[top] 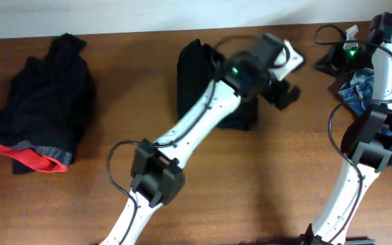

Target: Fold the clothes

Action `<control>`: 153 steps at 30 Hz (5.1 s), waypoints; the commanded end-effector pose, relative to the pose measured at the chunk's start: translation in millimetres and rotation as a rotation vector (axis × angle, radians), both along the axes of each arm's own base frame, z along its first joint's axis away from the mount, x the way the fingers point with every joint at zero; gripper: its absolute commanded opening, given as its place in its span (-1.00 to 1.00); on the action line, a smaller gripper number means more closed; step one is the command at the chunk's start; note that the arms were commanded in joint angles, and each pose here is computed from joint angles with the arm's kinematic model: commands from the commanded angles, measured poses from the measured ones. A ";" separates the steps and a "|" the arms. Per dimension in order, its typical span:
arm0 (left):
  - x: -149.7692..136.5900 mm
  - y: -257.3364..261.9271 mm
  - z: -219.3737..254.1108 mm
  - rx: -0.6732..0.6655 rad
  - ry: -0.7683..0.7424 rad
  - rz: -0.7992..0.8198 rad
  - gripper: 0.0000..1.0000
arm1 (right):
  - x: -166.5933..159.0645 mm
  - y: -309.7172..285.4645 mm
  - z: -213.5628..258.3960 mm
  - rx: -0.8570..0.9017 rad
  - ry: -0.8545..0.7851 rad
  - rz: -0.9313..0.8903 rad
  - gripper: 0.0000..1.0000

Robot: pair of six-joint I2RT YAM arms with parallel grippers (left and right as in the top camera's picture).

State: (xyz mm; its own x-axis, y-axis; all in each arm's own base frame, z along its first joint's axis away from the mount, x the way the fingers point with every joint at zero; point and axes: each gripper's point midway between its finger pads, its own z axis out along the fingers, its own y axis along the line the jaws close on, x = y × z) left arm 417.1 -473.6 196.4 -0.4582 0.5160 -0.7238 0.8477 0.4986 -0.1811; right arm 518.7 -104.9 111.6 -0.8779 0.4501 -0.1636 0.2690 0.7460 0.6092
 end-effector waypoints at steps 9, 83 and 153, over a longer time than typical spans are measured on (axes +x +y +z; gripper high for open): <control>90.9 238.2 167.1 -0.167 -0.061 0.508 0.99 | -5.3 92.1 33.2 0.106 -0.043 0.227 -0.69; 87.8 342.1 85.3 0.092 0.190 0.722 0.99 | -7.9 198.4 75.1 -0.311 -0.075 0.364 -0.92; 82.7 500.4 102.7 0.053 0.221 1.037 0.97 | -34.9 292.8 145.3 -0.200 -0.254 0.533 -0.92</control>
